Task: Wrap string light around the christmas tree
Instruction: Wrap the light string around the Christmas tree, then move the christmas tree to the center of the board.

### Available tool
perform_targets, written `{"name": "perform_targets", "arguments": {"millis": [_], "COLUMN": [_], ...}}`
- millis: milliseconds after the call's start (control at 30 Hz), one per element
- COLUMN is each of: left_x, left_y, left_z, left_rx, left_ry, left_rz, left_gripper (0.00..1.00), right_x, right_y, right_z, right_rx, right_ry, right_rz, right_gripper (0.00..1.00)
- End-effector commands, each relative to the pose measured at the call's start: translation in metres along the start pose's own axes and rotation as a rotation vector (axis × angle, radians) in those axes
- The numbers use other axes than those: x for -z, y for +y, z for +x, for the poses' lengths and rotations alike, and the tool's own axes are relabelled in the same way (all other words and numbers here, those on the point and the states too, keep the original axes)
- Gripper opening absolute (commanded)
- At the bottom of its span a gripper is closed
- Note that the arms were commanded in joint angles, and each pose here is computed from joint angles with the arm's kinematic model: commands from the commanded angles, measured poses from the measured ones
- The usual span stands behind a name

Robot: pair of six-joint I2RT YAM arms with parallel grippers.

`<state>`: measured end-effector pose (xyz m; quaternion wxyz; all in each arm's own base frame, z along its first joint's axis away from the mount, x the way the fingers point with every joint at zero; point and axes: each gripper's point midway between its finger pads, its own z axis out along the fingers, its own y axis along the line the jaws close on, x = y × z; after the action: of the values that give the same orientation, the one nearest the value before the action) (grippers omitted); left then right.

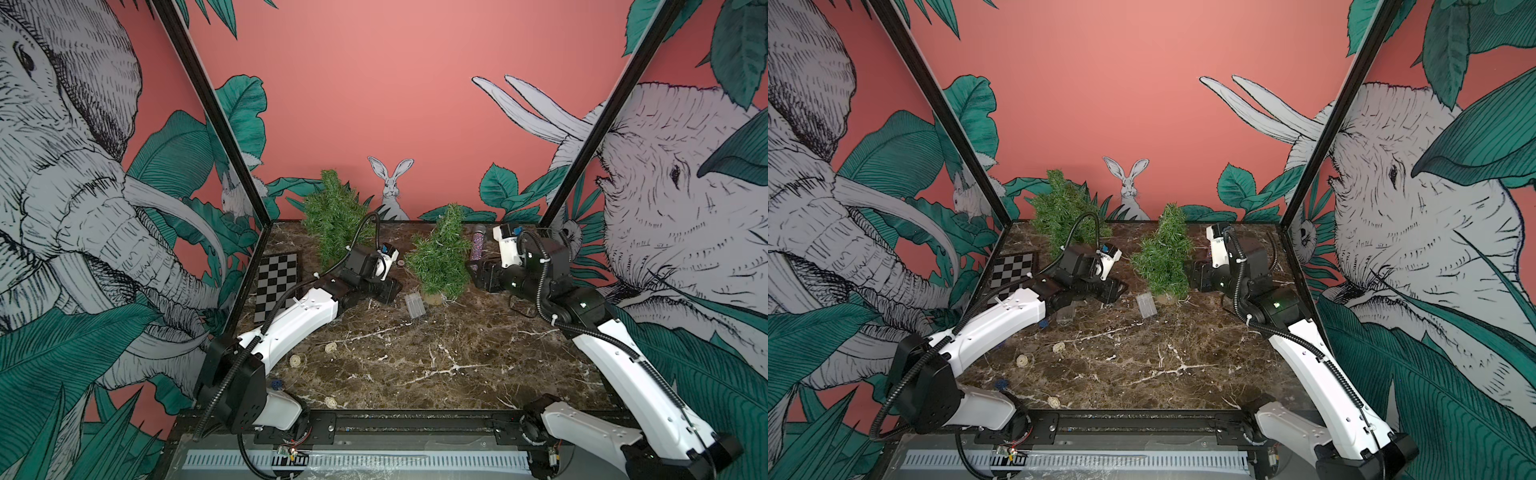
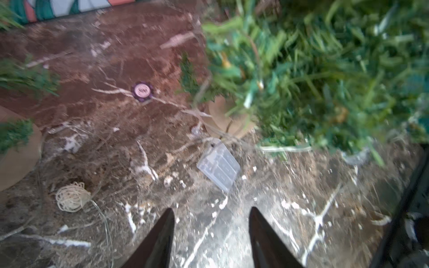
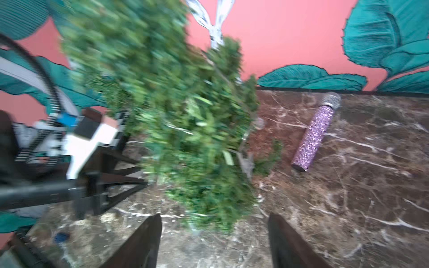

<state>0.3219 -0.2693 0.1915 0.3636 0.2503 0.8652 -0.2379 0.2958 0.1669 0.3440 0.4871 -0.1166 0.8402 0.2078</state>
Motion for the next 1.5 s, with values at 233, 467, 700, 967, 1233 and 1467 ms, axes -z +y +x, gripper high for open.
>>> {"name": "perform_targets", "arguments": {"millis": [233,467,700,967,1233,1467], "left_x": [0.006,0.006,-0.011,-0.017,-0.027,-0.036], "left_y": [-0.008,-0.009,-0.027,-0.037,-0.049,-0.067], "left_z": [-0.033,-0.041,-0.058,-0.072,-0.082,-0.084], "left_rx": [-0.086,-0.209,-0.254,-0.261,-0.228,-0.224], "left_ry": [-0.273,-0.361,-0.378,-0.403,-0.389,-0.393], "left_rz": [-0.016,-0.016,0.09,0.152,0.226,0.279], "left_gripper": [0.73,0.84,0.84,0.83,0.8,0.79], "right_x": [-0.026,-0.058,-0.075,-0.066,-0.042,-0.032], "right_y": [0.041,0.044,0.047,0.051,0.055,0.049], "right_z": [-0.076,-0.103,-0.099,-0.09,-0.092,-0.082], "right_rx": [0.172,0.218,0.25,0.26,0.316,0.353], "right_ry": [-0.181,-0.273,-0.281,-0.276,-0.302,-0.285], "right_rz": [0.094,0.236,0.232,0.178,0.134,0.113], "right_gripper": [0.76,0.76,0.6,0.24,0.14,0.08]}}
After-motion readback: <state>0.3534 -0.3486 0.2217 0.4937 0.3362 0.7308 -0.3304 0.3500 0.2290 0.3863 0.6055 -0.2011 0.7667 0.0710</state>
